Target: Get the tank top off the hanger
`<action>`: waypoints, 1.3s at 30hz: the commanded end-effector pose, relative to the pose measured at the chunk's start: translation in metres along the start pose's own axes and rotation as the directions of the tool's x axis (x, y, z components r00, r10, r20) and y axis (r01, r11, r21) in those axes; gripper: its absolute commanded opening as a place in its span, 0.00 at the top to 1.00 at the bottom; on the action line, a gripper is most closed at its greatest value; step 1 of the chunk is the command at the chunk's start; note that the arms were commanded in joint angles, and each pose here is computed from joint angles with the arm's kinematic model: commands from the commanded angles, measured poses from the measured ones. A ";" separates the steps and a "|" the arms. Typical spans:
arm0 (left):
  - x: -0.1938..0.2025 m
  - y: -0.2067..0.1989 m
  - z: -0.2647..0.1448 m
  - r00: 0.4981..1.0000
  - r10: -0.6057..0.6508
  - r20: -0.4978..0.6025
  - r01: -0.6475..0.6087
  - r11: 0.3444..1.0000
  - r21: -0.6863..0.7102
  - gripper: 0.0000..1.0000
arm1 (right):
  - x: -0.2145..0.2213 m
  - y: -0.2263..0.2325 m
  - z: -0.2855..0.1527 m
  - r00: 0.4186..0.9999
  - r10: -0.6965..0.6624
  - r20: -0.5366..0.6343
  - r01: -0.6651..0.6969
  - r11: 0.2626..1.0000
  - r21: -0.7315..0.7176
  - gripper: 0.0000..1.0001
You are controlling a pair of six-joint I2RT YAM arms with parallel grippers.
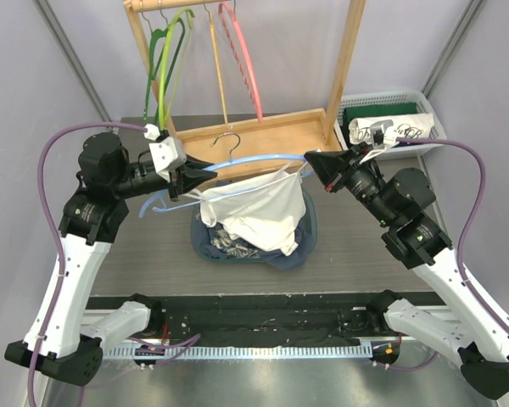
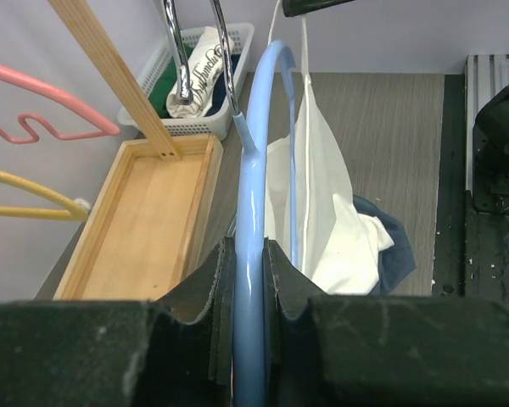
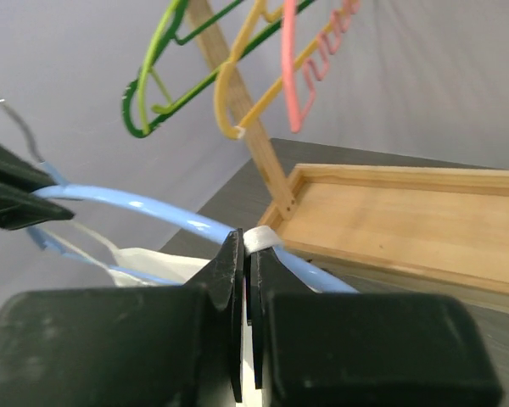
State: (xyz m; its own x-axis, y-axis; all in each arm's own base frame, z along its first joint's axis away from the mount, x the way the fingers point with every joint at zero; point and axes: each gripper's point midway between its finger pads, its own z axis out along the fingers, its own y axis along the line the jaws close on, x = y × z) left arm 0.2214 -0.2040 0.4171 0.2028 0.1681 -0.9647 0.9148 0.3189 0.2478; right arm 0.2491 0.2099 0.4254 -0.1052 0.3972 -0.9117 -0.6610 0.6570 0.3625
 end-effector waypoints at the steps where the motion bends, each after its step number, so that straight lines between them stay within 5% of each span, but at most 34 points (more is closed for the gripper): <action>1: -0.024 -0.010 -0.010 0.996 0.062 0.061 -0.063 0.998 0.023 1.00 | -0.007 -0.045 -0.003 0.999 -0.033 0.022 0.026 0.967 0.252 0.99; 14: -0.033 -0.014 -0.017 0.995 0.085 0.060 -0.087 0.996 0.022 1.00 | 0.034 -0.115 -0.041 0.996 0.010 -0.084 0.030 0.887 0.461 0.99; 19: -0.037 -0.008 -0.015 0.992 0.110 0.063 -0.111 0.994 0.014 1.00 | 0.065 -0.096 -0.045 0.979 0.050 -0.195 0.019 0.942 0.335 0.98; 21: -0.041 -0.006 -0.014 0.990 0.120 0.070 -0.121 0.993 0.014 1.00 | 0.074 -0.081 -0.043 0.970 0.033 -0.241 0.026 0.971 0.238 0.91; 24: -0.045 -0.001 -0.009 0.990 0.114 0.080 -0.116 0.993 0.026 1.00 | 0.079 -0.050 -0.047 0.949 -0.041 -0.312 0.059 0.997 0.048 0.59; 27: -0.046 0.003 -0.004 0.992 0.090 0.085 -0.094 0.995 0.043 1.00 | 0.069 -0.033 -0.058 0.935 -0.123 -0.332 0.116 0.992 -0.040 0.42; 31: -0.040 0.009 0.002 0.996 0.061 0.071 -0.064 0.997 0.043 1.00 | 0.028 -0.008 -0.076 0.900 -0.326 -0.290 0.295 0.944 -0.145 0.36; 39: -0.031 0.003 0.015 0.997 -0.043 0.069 0.032 0.988 0.151 1.00 | -0.033 0.027 -0.090 0.856 -0.483 -0.182 0.444 0.869 -0.218 0.29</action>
State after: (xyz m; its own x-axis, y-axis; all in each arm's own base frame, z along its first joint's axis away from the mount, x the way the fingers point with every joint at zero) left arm 0.2366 -0.2147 0.4208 0.1449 0.1603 -0.9764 0.9481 0.2599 0.1834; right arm 0.1811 0.1634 0.4255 -0.0329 -0.0403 -0.9986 -0.7754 0.6315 0.0000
